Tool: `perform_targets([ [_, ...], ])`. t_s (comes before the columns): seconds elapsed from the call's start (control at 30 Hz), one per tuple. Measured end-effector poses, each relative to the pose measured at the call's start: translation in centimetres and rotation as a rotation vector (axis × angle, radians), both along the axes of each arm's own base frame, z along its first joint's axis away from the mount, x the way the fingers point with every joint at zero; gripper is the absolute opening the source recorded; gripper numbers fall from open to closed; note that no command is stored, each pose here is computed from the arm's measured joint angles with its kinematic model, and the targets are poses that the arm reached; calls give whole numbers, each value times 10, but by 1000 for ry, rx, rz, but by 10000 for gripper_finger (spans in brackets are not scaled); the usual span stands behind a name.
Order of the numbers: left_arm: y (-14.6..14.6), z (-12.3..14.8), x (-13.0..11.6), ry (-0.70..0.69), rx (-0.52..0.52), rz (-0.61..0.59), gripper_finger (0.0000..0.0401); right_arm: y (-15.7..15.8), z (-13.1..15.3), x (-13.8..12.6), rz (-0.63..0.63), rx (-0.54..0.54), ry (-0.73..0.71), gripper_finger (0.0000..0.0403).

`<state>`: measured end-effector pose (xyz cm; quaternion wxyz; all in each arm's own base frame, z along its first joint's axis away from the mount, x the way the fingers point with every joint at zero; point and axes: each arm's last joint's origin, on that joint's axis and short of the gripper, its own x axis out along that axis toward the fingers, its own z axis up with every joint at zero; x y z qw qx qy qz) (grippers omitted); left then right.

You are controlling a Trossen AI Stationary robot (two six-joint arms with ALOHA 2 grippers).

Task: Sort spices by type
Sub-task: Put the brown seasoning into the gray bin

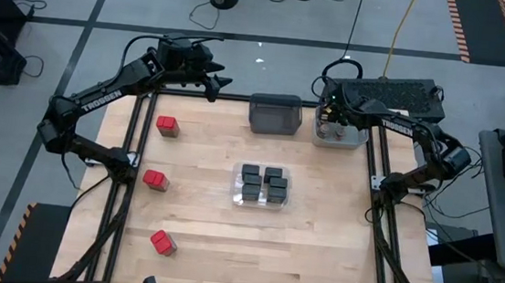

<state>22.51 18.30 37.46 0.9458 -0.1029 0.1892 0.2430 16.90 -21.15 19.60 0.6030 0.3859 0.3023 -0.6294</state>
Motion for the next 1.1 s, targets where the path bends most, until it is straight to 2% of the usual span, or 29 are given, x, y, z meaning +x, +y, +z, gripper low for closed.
perform_targets([
  [0.63, -1, 0, 1, 0, -1, -3, 277, -5, -20, 5, 16, 82, 25, 164],
  [1.1, -1, 0, 1, 3, -3, -5, 277, -6, -24, 1, 37, 125, 39, 173],
])
